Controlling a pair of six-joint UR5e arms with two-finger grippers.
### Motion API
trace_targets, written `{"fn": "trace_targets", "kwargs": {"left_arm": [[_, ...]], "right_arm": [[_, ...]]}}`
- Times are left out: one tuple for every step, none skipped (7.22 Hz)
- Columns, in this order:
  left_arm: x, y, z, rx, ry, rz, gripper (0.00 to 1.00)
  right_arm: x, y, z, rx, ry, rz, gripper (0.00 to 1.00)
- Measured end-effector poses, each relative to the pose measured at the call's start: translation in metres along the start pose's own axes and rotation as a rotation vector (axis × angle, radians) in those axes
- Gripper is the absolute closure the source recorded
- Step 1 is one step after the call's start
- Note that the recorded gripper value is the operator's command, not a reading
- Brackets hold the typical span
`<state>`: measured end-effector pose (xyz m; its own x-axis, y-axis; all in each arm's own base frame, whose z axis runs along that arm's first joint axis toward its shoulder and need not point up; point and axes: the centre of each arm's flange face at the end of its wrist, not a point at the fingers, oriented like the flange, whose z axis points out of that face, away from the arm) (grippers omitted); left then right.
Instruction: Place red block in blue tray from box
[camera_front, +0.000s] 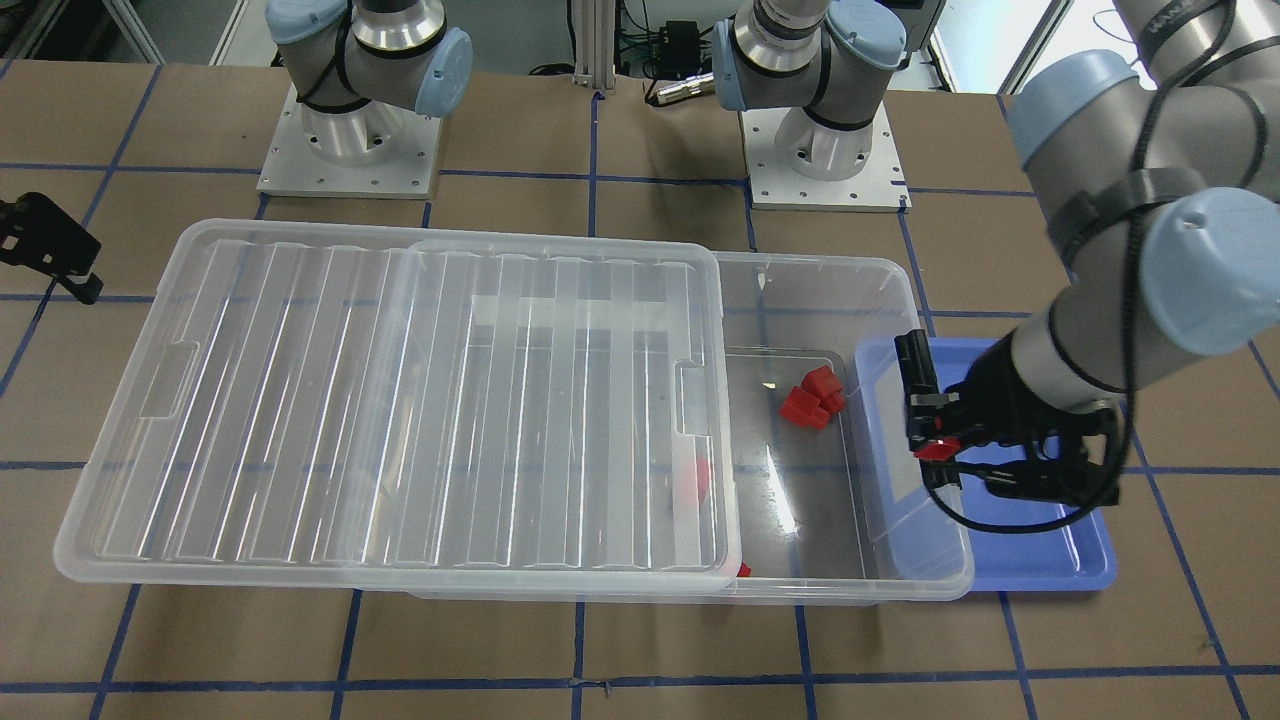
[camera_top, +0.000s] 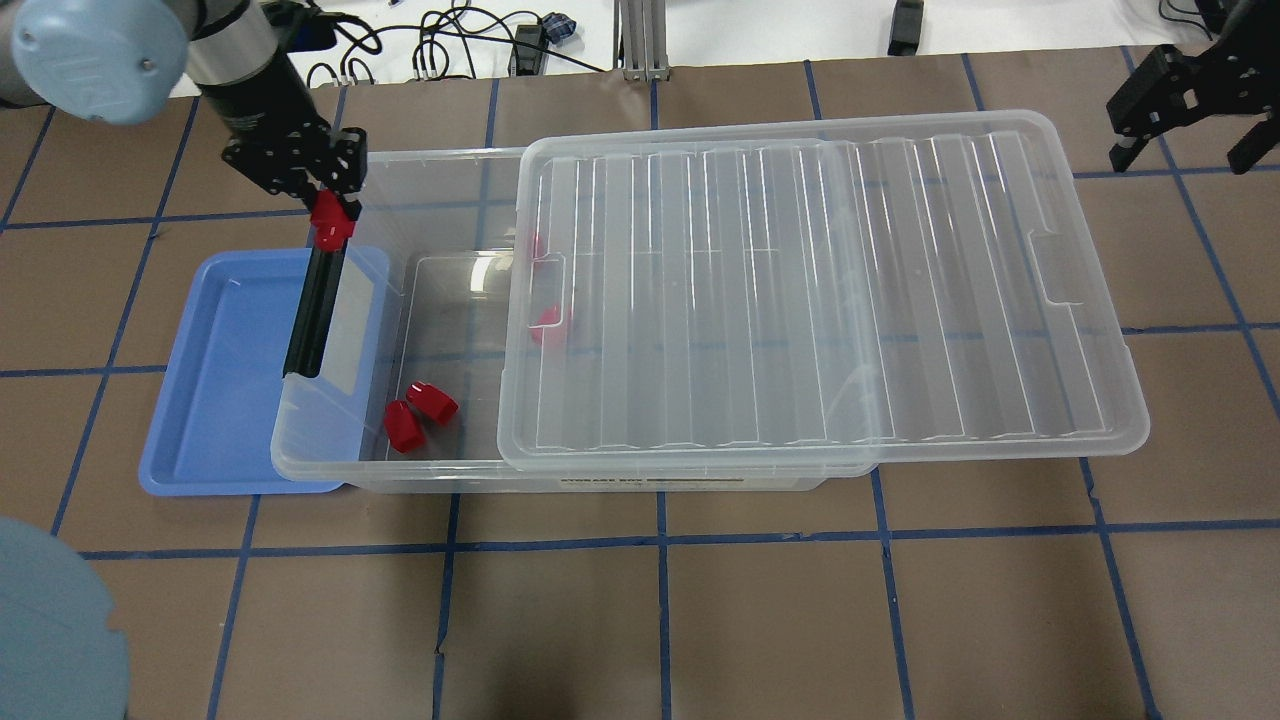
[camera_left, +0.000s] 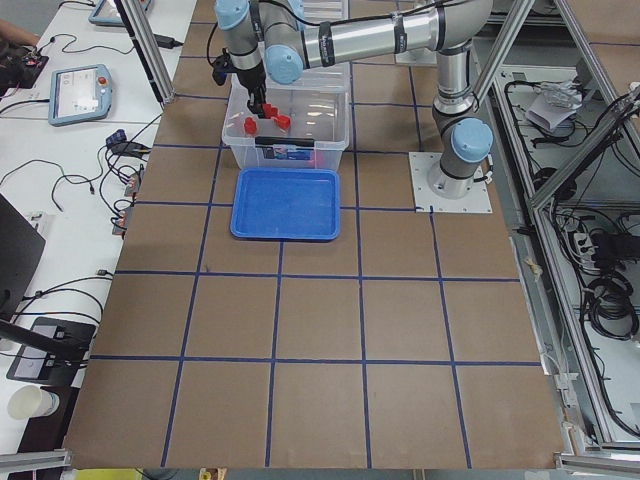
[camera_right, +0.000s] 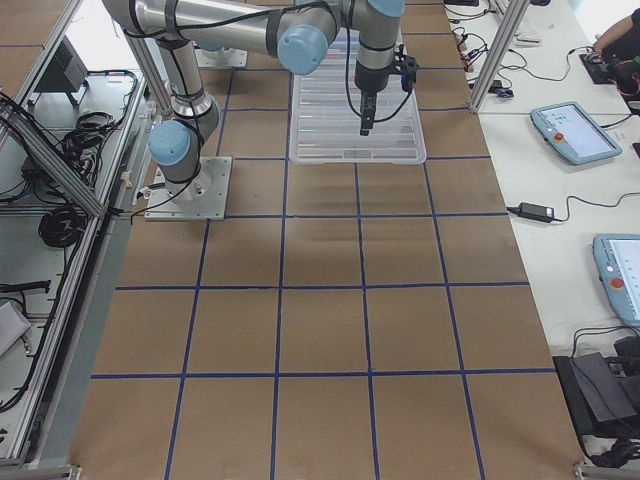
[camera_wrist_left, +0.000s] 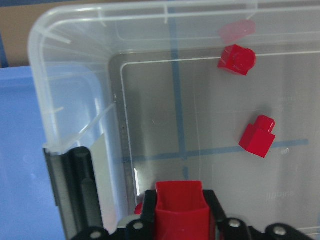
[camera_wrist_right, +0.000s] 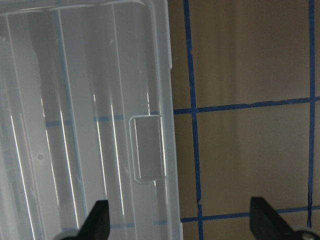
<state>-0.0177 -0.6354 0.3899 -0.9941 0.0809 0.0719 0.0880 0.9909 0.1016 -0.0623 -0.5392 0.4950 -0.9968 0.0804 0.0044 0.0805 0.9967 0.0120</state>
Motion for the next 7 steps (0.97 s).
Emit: {"fn": "trace_targets", "kwargs": {"left_arm": [[-0.052, 0.003, 0.006, -0.008, 0.015, 0.028, 1.0], [-0.092, 0.007, 0.022, -0.011, 0.029, 0.063, 1.0], [-0.122, 0.011, 0.048, -0.003, 0.034, 0.096, 1.0], [-0.143, 0.02, 0.078, 0.009, 0.033, 0.104, 1.0], [-0.154, 0.029, 0.107, 0.026, 0.025, 0.101, 1.0], [-0.157, 0.035, 0.132, 0.051, 0.008, 0.097, 0.96], [-0.157, 0.04, 0.152, 0.067, -0.002, 0.095, 0.58]], "right_arm": [[0.009, 0.0, 0.009, -0.013, -0.004, 0.002, 0.0], [0.012, 0.001, 0.023, -0.025, -0.003, 0.002, 0.0], [0.018, 0.002, 0.042, -0.031, 0.019, 0.005, 0.0], [0.029, 0.005, 0.065, -0.036, 0.049, 0.016, 0.0], [0.04, 0.008, 0.086, -0.037, 0.068, 0.026, 0.0], [0.046, 0.009, 0.102, -0.036, 0.078, 0.029, 0.0], [0.049, 0.009, 0.115, -0.04, 0.079, 0.03, 0.0]]}}
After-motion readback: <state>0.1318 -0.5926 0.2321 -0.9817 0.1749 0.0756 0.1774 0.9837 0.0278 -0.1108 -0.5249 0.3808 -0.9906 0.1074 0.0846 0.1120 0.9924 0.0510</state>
